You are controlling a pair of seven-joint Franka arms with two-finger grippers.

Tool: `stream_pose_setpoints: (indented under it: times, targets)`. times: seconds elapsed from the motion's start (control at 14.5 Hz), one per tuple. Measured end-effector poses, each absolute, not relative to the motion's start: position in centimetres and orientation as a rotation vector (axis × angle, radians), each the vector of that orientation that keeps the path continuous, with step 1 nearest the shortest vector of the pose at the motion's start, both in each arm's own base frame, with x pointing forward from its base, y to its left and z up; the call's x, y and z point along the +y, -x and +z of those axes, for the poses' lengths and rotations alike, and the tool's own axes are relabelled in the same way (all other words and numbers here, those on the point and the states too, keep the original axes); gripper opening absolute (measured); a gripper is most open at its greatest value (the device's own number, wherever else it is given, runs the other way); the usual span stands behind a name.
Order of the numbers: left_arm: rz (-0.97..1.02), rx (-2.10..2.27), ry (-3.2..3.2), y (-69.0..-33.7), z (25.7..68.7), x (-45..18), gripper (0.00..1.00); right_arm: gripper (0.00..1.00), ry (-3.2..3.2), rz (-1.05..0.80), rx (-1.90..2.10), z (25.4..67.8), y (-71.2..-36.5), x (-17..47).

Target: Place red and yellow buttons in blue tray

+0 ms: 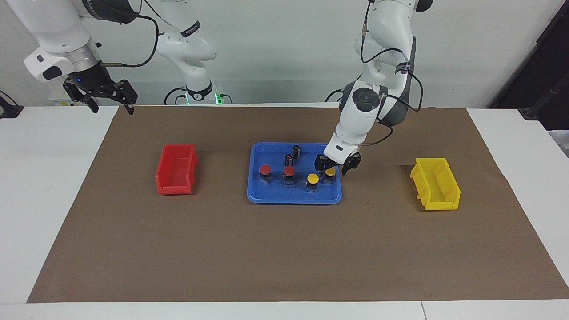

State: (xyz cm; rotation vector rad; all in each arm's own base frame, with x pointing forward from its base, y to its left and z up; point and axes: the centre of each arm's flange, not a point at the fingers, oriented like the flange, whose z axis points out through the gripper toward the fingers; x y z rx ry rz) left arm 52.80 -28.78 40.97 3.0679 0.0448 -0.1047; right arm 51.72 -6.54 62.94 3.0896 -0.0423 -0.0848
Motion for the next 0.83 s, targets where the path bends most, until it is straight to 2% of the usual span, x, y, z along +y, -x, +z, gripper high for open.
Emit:
stream_pose_setpoints:
  times: [0.28,0.48,0.83]
  targets:
    - [-0.140,-0.078,-3.094,-55.0,49.5,-20.8,1.00,1.00,-3.091,-0.084,-0.041,62.9,-51.7,-6.5]
    - [-0.117,-0.054,-3.101,-54.5,54.8,-13.0,1.00,1.00,-3.091,-0.084,-0.042,63.0,-51.7,-6.5]
    - [-0.068,-0.085,-3.105,-53.6,58.7,-3.5,1.00,1.00,-3.091,-0.081,-0.042,63.0,-51.7,-6.5]
